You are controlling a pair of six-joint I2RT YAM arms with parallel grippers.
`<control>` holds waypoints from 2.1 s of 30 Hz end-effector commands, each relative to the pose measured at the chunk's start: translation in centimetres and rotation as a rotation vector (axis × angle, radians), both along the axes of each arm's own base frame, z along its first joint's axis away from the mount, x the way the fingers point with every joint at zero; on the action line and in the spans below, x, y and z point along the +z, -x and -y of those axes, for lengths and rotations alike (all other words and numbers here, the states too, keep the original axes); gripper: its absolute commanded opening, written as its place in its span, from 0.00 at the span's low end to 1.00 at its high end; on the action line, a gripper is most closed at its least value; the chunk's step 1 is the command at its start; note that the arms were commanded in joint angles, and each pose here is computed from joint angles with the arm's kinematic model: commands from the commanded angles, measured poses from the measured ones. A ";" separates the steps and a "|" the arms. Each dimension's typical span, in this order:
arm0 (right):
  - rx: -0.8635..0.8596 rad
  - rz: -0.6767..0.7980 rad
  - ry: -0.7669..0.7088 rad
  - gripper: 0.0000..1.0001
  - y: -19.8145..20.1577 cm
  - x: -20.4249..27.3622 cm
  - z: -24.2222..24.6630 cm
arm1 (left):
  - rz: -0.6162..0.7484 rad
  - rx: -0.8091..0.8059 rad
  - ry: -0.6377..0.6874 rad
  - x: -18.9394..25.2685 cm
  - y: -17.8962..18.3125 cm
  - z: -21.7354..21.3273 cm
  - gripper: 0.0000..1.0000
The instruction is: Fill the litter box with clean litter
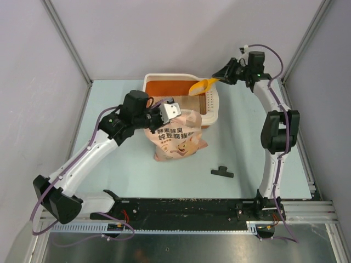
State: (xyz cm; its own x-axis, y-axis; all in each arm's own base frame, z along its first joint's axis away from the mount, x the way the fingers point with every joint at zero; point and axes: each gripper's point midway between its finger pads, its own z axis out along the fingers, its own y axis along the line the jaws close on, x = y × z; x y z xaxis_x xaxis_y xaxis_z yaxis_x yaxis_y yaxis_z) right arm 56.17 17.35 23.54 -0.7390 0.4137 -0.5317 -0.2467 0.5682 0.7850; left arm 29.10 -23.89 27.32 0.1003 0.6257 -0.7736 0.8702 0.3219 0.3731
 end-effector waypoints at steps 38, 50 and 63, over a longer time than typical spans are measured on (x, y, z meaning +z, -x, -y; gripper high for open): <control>0.518 0.431 0.198 0.00 22.9 16.4 -2.1 | 0.117 -0.011 0.121 4.6 -0.3 0.8 0.00; 0.537 0.402 0.311 0.00 22.0 13.5 -4.2 | 0.129 -0.004 0.129 5.1 -0.3 0.6 0.00; 0.460 0.303 0.544 0.00 20.0 7.8 -8.0 | 0.120 -0.014 0.149 5.4 0.0 0.7 0.00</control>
State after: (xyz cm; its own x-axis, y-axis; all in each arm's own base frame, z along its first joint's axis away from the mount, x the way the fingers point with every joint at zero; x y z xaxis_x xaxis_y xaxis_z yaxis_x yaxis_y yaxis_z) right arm 35.69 24.15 32.05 -0.5782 -0.2536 -0.7754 -0.7293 0.5868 0.3519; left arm 28.61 -23.87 27.19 0.1050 0.6017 -0.7918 0.8704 0.3295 0.3658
